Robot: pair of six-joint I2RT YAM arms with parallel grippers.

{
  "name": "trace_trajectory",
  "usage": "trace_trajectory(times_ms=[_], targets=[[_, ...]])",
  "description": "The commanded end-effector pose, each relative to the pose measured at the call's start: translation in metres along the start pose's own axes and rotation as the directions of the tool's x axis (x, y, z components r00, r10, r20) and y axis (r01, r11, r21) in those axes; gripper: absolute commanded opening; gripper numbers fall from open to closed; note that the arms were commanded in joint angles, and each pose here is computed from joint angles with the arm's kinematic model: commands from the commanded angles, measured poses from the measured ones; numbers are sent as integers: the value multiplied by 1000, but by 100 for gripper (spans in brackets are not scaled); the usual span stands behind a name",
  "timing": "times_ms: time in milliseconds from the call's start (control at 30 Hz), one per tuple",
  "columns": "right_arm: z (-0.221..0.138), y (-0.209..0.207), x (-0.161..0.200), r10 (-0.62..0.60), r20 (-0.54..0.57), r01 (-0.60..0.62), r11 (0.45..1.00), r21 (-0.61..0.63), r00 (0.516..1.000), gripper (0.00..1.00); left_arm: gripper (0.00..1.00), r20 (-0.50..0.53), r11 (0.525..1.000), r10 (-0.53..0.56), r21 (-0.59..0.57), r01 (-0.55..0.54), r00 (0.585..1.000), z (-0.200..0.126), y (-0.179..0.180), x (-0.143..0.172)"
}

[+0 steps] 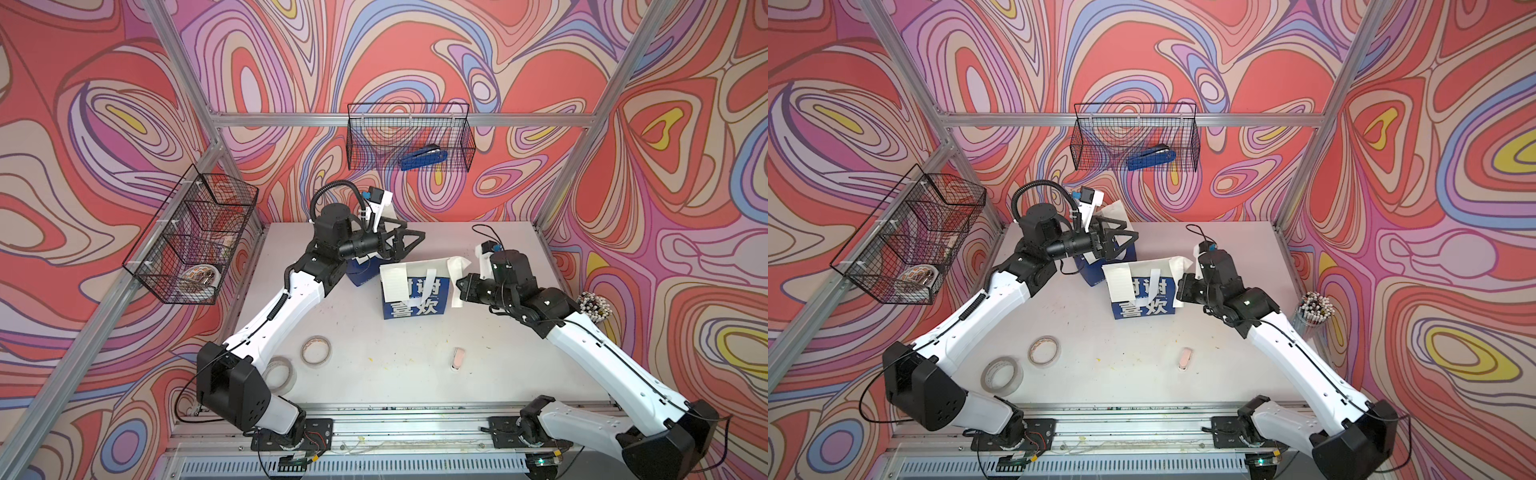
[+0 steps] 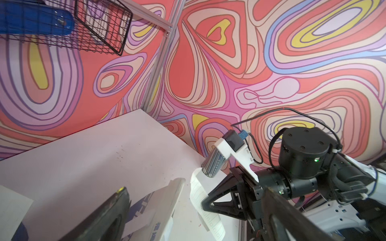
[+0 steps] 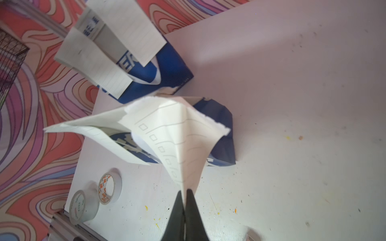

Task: Staple the receipts to the bags
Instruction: Pick up the receipt from the center of the board.

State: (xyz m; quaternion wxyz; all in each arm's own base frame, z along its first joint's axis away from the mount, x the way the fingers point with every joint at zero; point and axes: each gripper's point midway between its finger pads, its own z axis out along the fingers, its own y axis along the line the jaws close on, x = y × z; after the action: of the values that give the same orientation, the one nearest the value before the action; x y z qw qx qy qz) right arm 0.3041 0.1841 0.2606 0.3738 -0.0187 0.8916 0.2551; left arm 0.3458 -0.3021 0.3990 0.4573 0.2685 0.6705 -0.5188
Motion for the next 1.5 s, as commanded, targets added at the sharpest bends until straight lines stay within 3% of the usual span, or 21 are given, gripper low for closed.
trace_trajectory(times_ms=[0, 167, 267, 500, 833, 1333, 1400, 1467], targets=[[-7, 36, -12, -176, 46, 181, 972, -150, 983, 5, 97, -73, 994, 40, 105, -32, 997, -1, -19, 22], [-15, 56, -20, -249, 76, 260, 940, -223, 965, 5, 82, -92, 978, 184, 119, -172, 979, -15, -29, 37], [-20, 65, -24, -268, 102, 286, 924, -254, 958, 5, 82, -125, 976, 205, 100, -193, 971, -18, -29, 45], [-11, 69, -27, -271, 110, 291, 921, -258, 956, 4, 77, -158, 989, 130, 97, -115, 979, -4, -30, 58], [-7, 68, -32, -246, 124, 270, 931, -247, 961, 3, 57, -177, 999, 32, 4, -32, 984, 6, -14, 65], [6, 76, -23, -232, 93, 249, 934, -257, 968, 1, 47, -121, 1000, -24, 12, 26, 992, 25, -5, 63], [8, 75, -21, -231, 91, 247, 935, -255, 969, 1, 40, -108, 1000, -22, 19, 25, 994, 26, -5, 62], [8, 74, -20, -228, 91, 244, 937, -250, 969, 1, 25, -104, 1000, -17, 15, 19, 994, 26, -4, 62]])
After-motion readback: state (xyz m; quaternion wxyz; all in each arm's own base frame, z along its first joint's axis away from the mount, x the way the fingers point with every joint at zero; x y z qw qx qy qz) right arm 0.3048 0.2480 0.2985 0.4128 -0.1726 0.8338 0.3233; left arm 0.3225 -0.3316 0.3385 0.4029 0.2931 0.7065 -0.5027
